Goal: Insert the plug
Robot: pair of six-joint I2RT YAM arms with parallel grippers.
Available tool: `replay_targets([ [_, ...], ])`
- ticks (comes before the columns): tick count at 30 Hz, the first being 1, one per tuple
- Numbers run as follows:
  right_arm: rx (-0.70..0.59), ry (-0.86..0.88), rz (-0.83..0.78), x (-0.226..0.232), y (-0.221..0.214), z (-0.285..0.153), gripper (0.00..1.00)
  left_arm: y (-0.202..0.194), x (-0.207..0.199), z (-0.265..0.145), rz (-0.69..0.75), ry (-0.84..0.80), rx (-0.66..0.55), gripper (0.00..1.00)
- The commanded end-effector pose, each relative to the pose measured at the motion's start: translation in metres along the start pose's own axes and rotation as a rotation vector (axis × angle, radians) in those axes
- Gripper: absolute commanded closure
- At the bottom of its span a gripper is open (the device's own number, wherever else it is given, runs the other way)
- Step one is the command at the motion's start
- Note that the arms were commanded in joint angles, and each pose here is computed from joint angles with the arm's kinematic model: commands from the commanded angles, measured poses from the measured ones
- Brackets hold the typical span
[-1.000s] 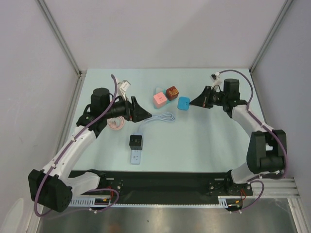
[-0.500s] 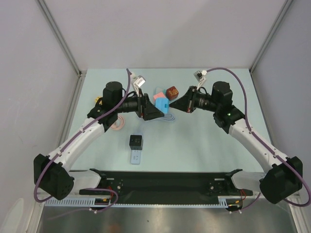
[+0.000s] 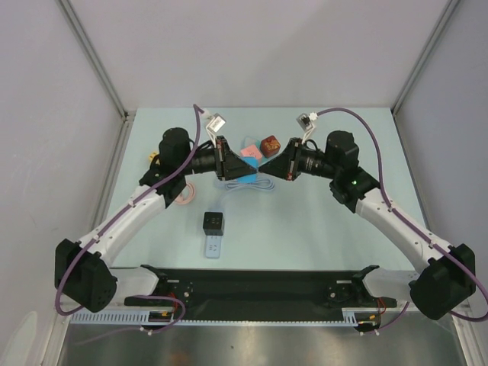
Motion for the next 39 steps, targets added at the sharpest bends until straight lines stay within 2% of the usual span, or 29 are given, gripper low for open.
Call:
replay_targets([
  [1,-0.085,0.111,-0.073,0.021,0.019,-0.001,1.0,-0.001,-0.029,-0.004,0.018,-0.173,0.009,1.0],
  [13,-0.128,0.319,-0.16,0.026,0.011,-0.006,1.0,-0.005,-0.069,-0.023,0.057,-0.352,0.047,1.0],
  [21,-0.145,0.331,-0.154,0.028,0.015,-0.006,0.97,-0.008,-0.07,-0.024,0.062,-0.348,0.039,1.0],
  [24,-0.141,0.335,-0.147,0.03,0.015,-0.007,1.0,-0.008,-0.064,-0.022,0.056,-0.316,0.03,1.0],
  [26,-0.141,0.349,-0.149,0.032,0.015,-0.007,1.0,-0.007,-0.061,-0.02,0.04,-0.288,0.025,0.94],
  [27,-0.14,0.356,-0.148,0.034,0.014,-0.007,1.0,-0.006,-0.059,-0.02,0.035,-0.278,0.016,0.84],
  [30,-0.16,0.35,-0.148,0.037,0.016,-0.009,1.0,-0.005,-0.058,-0.018,0.027,-0.268,0.012,0.65],
  [34,-0.176,0.335,-0.145,0.037,0.019,-0.01,1.0,-0.004,-0.057,-0.017,0.024,-0.264,0.009,0.6],
  [35,-0.178,0.334,-0.14,0.036,0.019,-0.01,1.0,-0.004,-0.057,-0.018,0.025,-0.264,0.007,0.59],
  [38,-0.185,0.328,-0.129,0.035,0.018,-0.01,1.0,-0.006,-0.056,-0.018,0.023,-0.259,0.005,0.72],
  [39,-0.189,0.327,-0.13,0.035,0.019,-0.011,1.0,-0.006,-0.055,-0.018,0.02,-0.257,0.005,0.74],
])
Point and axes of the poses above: each gripper's point midway between its finger pads, its own z axis out along the fingers, its own x axis along the line the jaws close on, y = z × x, the point moved 7 cm from there along -z, back along the fingers, and after that the axes turned 14 degrees about -z, right-handed, at the moved point
